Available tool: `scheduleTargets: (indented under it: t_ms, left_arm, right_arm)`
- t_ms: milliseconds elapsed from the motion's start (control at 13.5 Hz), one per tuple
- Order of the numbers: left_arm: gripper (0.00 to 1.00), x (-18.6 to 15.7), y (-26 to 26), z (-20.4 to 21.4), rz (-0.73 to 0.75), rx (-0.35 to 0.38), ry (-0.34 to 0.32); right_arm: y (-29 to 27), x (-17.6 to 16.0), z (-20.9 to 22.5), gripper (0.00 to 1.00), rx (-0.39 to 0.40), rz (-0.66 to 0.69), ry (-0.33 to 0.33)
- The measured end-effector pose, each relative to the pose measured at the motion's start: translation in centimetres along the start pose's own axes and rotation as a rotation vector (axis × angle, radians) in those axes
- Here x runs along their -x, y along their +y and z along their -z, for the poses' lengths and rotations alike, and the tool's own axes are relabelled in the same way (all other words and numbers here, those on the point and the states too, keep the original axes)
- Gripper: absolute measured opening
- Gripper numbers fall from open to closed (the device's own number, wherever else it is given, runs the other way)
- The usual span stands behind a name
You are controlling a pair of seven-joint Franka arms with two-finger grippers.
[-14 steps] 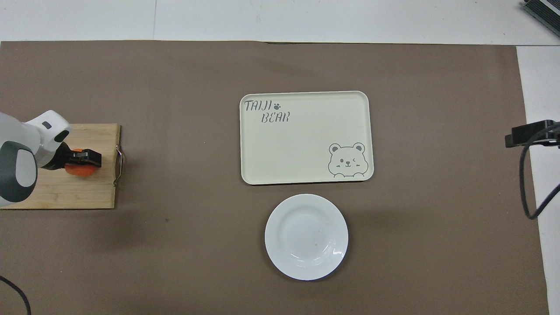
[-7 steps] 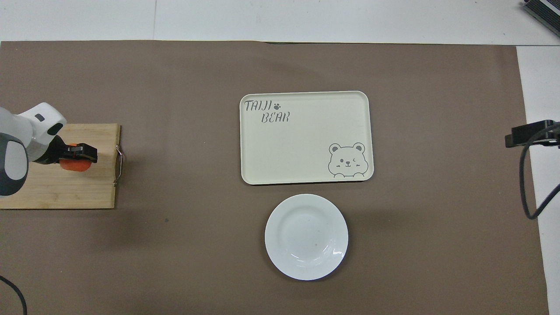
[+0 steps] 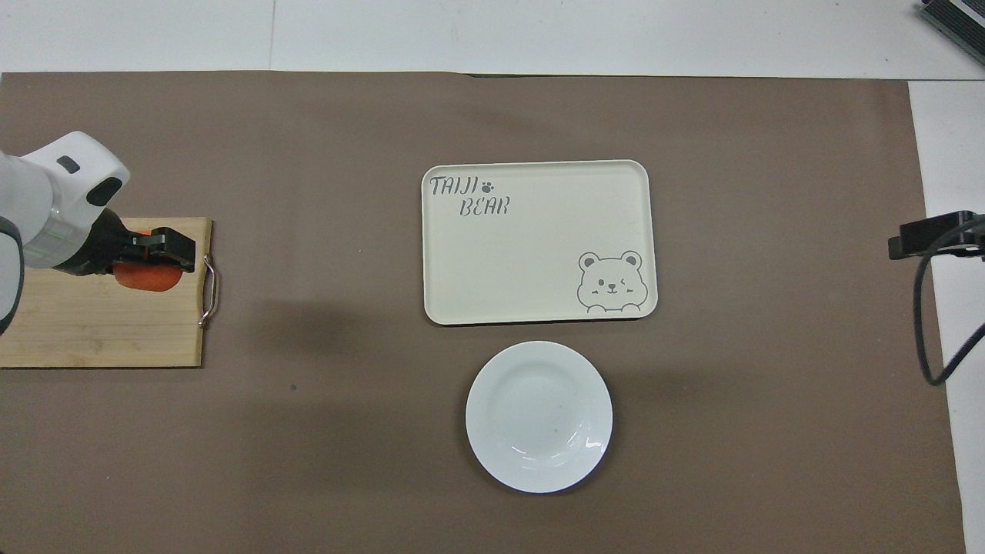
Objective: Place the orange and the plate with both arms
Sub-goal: 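Close the left gripper around the orange, then lift the orange with the left gripper and carry it toward the plate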
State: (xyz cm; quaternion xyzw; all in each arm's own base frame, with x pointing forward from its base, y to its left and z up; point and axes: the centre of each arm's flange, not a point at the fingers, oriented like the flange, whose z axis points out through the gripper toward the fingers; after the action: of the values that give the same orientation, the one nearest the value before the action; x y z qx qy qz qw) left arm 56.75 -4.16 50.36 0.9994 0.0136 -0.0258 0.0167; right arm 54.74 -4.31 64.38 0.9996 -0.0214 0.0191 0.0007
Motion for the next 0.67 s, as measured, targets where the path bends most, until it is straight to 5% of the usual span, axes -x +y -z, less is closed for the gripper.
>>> scheduleTargets:
  t_ms: [666]
  left_arm:
    - [0.79, 1.1, -1.5, 5.8, -0.041, 0.001, 0.005]
  right_arm:
    - [0.0, 0.0, 0.0, 1.0, 0.0, 0.0, 0.0]
